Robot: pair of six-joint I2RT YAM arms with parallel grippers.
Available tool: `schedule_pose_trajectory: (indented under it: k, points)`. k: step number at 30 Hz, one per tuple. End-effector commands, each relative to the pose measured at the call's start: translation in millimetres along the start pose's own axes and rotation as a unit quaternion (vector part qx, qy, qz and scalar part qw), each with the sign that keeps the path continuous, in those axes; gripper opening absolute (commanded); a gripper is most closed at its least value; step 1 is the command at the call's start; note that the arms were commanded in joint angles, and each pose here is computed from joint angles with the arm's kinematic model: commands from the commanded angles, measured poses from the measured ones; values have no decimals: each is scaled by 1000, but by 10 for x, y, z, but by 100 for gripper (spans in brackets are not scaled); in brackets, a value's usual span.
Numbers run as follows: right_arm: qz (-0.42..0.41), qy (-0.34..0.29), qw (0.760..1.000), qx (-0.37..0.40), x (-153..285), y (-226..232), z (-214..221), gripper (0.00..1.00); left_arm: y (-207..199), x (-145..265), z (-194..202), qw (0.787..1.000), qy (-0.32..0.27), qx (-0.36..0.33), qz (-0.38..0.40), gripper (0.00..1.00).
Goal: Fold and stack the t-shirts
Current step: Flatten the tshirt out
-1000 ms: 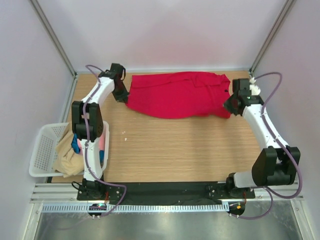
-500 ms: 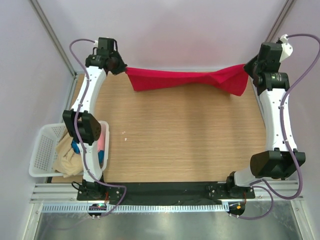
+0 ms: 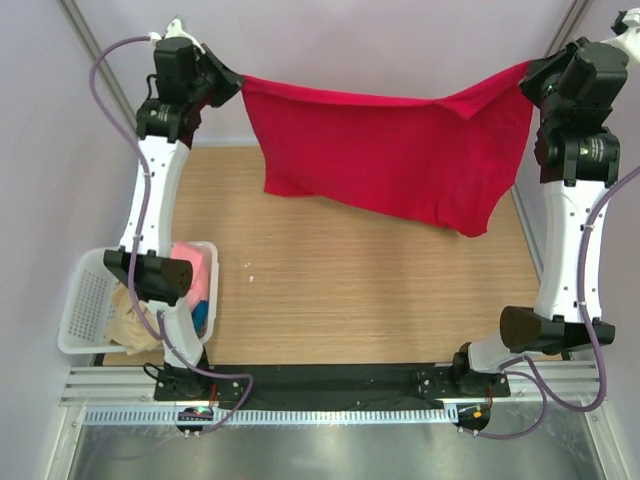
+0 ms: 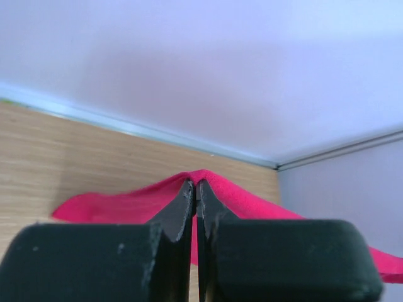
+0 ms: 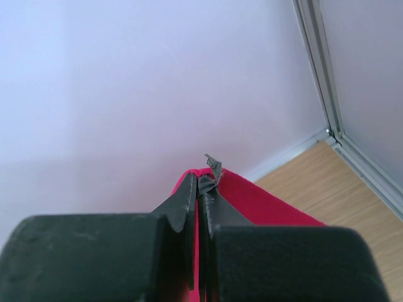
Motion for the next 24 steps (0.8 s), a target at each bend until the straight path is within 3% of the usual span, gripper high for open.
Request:
schedule_pose_trajectory:
  k: [1,13,20,24]
  points:
    - [-31,-110,993,-4,501,61,-682,1,-531,593,-358,993,-52,9,103,0]
    - [-63,-239,969,10,1827,-20,-1457,1,-970,2266,-441,973,-102,-14,206,0]
    - [-97,-311,945,-10,2695,-100,-1710,1,-960,3315,-382,960,-148,-11,239,0]
    - [-116,-341,933,-14,3048,-124,-1796,1,-869,3612,-308,957,-159,-9,241,0]
Point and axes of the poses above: each gripper's point midway between its finger pads, its own x axis back along the fingers, its own y axis along the line the jaws close on, z = x × y, the point moved 6 cm from there along x, back along the fingers, and after that the axes turned 13 degrees about x, right-handed, at the moved point
